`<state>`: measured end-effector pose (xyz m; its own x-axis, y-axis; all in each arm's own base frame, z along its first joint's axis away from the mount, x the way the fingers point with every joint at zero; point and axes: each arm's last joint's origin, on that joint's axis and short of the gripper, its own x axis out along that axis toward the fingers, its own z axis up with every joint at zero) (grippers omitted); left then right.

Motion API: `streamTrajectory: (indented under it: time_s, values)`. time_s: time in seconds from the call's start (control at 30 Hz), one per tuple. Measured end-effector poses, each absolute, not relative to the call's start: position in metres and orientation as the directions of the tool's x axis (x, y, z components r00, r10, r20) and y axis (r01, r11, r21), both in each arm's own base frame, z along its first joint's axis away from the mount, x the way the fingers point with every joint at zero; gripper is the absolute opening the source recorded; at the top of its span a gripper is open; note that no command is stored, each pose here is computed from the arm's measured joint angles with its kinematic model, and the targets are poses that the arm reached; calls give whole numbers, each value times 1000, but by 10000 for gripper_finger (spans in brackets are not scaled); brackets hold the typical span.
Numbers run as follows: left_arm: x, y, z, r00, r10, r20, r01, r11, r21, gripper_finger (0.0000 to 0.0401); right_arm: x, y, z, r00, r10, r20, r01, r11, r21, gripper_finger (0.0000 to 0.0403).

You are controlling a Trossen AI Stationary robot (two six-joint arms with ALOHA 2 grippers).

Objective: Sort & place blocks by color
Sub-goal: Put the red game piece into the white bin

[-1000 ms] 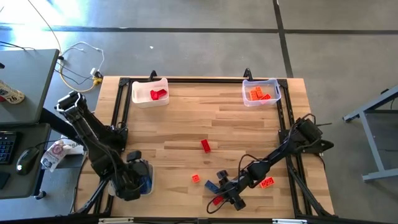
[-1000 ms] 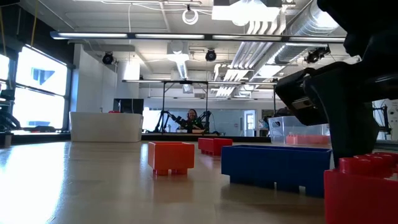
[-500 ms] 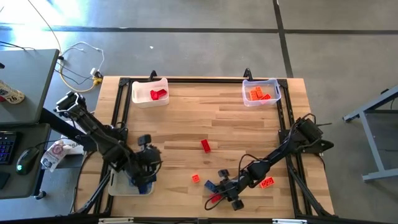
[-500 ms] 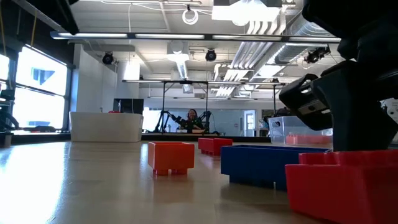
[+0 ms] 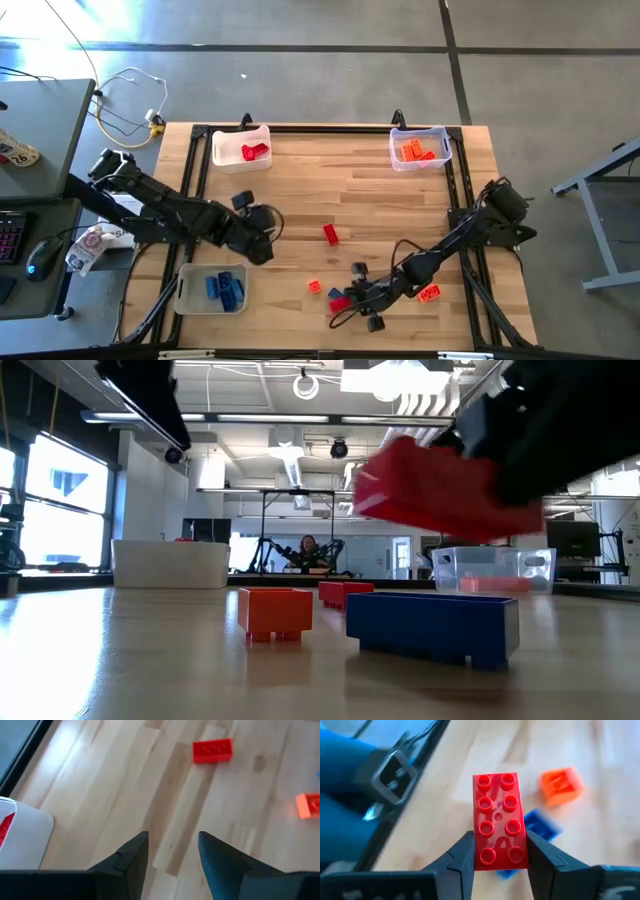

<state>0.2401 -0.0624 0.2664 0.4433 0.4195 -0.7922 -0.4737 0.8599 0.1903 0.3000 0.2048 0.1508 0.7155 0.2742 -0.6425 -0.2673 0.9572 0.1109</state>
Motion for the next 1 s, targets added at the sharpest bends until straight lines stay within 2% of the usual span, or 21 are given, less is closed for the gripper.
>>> streamTrajectory:
  time_s: [0.17,0.37,0.63,0.8,1.0]
  values:
    - [253,-42,269,473,411,-780,-475,864,167,156,306,190,170,795,165,-583,-209,978,-9,113]
    - [269,-21,275,567,303,-766,-430,902,39,156,313,166,189,853,27,-521,-116,984,-138,114]
    - [284,3,284,702,98,-706,-320,928,-190,156,322,143,196,863,-71,-500,-47,974,-221,114]
    - [290,13,291,772,-34,-634,-221,922,-319,156,324,131,201,865,-225,-449,84,946,-314,115]
    - [294,25,298,824,-93,-559,-202,873,-443,156,323,126,204,837,-396,-378,195,860,-472,115]
